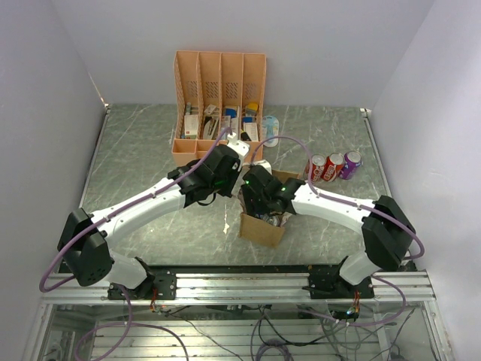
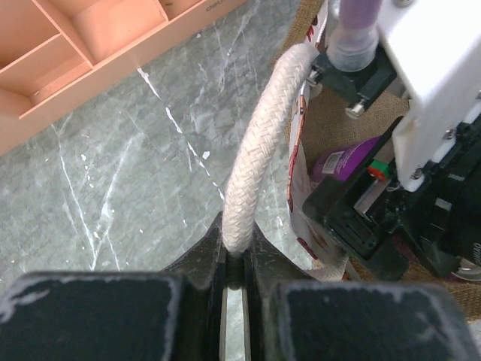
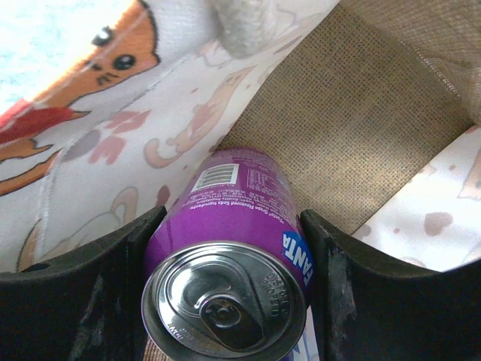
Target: Take the beverage out of the canvas bag
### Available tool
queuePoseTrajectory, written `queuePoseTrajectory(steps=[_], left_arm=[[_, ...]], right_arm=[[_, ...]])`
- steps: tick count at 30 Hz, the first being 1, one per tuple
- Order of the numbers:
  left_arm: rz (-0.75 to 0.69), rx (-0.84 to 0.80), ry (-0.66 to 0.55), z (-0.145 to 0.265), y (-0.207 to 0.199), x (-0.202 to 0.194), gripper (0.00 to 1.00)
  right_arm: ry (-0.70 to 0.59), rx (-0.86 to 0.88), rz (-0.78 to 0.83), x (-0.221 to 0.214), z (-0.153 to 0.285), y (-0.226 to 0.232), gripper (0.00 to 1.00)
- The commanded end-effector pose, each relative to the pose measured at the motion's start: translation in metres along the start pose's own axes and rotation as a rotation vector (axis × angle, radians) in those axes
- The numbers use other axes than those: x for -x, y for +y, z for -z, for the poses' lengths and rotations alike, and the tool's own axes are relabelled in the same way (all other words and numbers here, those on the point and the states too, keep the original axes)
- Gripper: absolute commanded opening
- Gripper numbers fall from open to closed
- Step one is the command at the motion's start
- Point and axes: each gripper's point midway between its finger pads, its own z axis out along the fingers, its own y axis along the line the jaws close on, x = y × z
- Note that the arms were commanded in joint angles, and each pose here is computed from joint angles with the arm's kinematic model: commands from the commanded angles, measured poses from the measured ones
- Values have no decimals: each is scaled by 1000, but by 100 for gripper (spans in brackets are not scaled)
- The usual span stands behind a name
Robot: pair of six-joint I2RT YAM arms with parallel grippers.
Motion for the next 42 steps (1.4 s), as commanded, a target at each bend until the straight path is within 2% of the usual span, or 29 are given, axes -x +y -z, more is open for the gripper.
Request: queuePoseTrajectory(steps=[1, 8, 26, 36, 42], left_arm=[[-17, -6, -2, 2, -3, 6, 7], [-19, 0, 2, 0, -2, 6, 7], [-22, -12, 14, -1, -4, 5, 7], [-25, -12, 21, -4, -5, 3, 7], [-28, 0, 24, -4, -3, 2, 7]], right_arm=[[-142, 77, -35, 41, 29, 13, 9], [-230, 95, -75, 62, 52, 10, 0], [-342, 268, -204, 99, 103, -3, 0], [-500, 265, -234, 146, 160, -27, 0], [-600, 197, -232, 167, 191, -46, 0]])
